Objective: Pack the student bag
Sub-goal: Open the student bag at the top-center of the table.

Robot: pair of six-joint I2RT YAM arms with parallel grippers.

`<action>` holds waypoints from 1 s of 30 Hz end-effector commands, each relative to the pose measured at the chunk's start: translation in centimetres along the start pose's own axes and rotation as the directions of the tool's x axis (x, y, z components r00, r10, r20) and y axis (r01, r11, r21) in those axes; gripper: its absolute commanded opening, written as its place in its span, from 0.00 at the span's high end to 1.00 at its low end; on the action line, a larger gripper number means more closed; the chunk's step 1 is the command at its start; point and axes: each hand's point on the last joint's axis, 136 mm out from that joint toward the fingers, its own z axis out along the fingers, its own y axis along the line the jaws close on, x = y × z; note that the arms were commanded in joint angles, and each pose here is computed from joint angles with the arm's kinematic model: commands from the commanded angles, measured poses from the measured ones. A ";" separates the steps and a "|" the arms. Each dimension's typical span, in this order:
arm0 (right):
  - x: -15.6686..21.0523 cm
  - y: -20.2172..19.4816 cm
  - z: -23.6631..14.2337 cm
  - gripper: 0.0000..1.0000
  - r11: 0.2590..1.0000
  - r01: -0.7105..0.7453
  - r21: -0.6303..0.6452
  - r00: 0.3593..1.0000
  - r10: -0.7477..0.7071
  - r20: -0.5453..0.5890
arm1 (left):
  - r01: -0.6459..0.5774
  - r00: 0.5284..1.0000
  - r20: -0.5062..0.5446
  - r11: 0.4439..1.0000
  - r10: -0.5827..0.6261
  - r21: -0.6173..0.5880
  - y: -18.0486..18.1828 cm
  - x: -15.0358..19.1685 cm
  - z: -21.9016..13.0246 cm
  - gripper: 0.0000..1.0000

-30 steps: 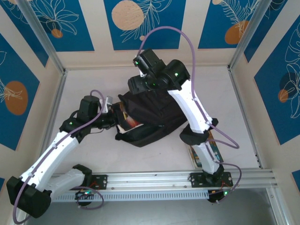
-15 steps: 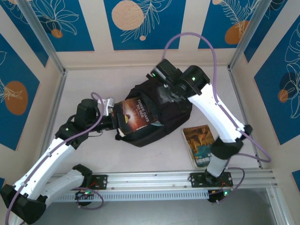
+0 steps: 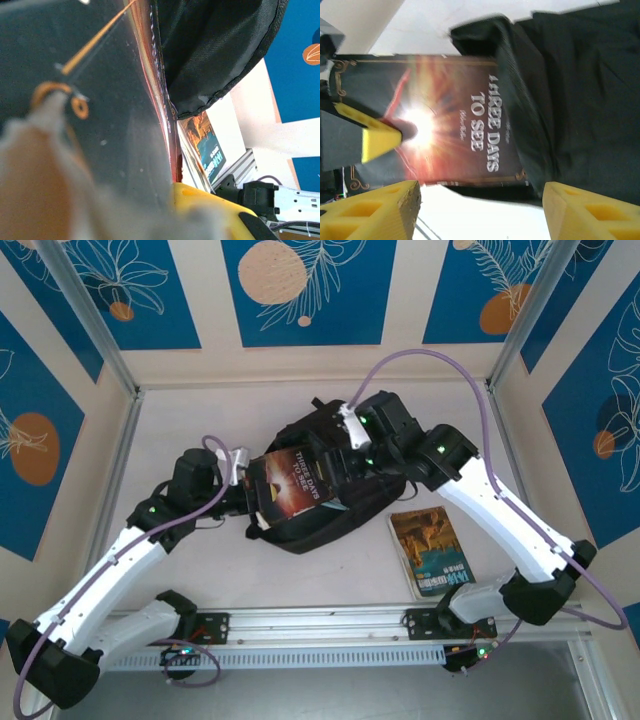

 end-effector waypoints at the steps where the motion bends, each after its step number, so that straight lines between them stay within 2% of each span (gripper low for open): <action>1: -2.6 0.4 2.3 0.34 0.989 0.145 -0.012 0.988 -0.144 0.054 | -0.061 0.995 0.076 0.997 0.058 0.039 -1.8 -2.1 -0.6 1.00; 6: -4.5 -1.0 5.2 0.32 0.977 0.207 0.053 0.978 -0.209 0.018 | -0.057 0.996 0.067 0.998 0.054 0.037 -1.6 -1.6 -0.6 1.00; 10: -5.1 -1.3 7.1 0.37 0.970 0.240 0.045 0.971 -0.239 -0.024 | -0.054 0.997 0.057 0.998 0.052 0.026 -1.1 -1.0 -0.8 1.00; 13: -5.1 -0.9 8.1 0.45 0.965 0.263 0.013 0.964 -0.262 -0.046 | -0.052 0.997 0.056 0.998 0.051 0.019 -0.9 -0.8 -0.8 1.00; 15: -4.8 -1.3 8.8 0.46 0.961 0.276 0.027 0.959 -0.273 -0.078 | -0.057 0.997 0.058 0.998 0.056 0.015 -0.8 -0.7 -0.9 1.00; 18: -4.8 -2.1 8.8 0.45 0.955 0.287 0.069 0.955 -0.279 -0.101 | -0.062 0.997 0.056 0.998 0.061 0.007 -0.8 -0.7 -1.0 1.00; 21: -5.0 -1.3 8.3 0.47 0.958 0.285 0.014 0.956 -0.283 -0.076 | -0.062 0.997 0.052 0.998 0.062 -0.003 -0.5 -0.5 -1.0 1.00; 23: -4.6 -0.1 8.2 0.53 0.959 0.276 -0.064 0.957 -0.280 -0.075 | -0.061 0.997 0.051 0.998 0.062 -0.005 -0.4 -0.5 -0.9 1.00; 25: -4.1 0.9 8.3 0.64 0.957 0.254 -0.139 0.960 -0.268 -0.086 | -0.064 0.997 0.051 0.998 0.064 -0.003 -0.4 -0.5 -0.9 1.00; 27: -3.8 1.7 8.5 0.77 0.955 0.233 -0.186 0.963 -0.253 -0.093 | -0.066 0.997 0.049 0.998 0.066 -0.004 -0.4 -0.5 -0.9 1.00; 28: -3.8 1.8 8.6 0.87 0.956 0.222 -0.192 0.965 -0.243 -0.094 | -0.068 0.997 0.048 0.998 0.068 -0.005 -0.4 -0.5 -0.9 1.00; 30: -4.3 1.5 8.5 0.99 0.963 0.203 -0.178 0.971 -0.222 -0.093 | -0.066 0.997 0.050 0.998 0.067 -0.020 -0.2 -0.6 -0.9 1.00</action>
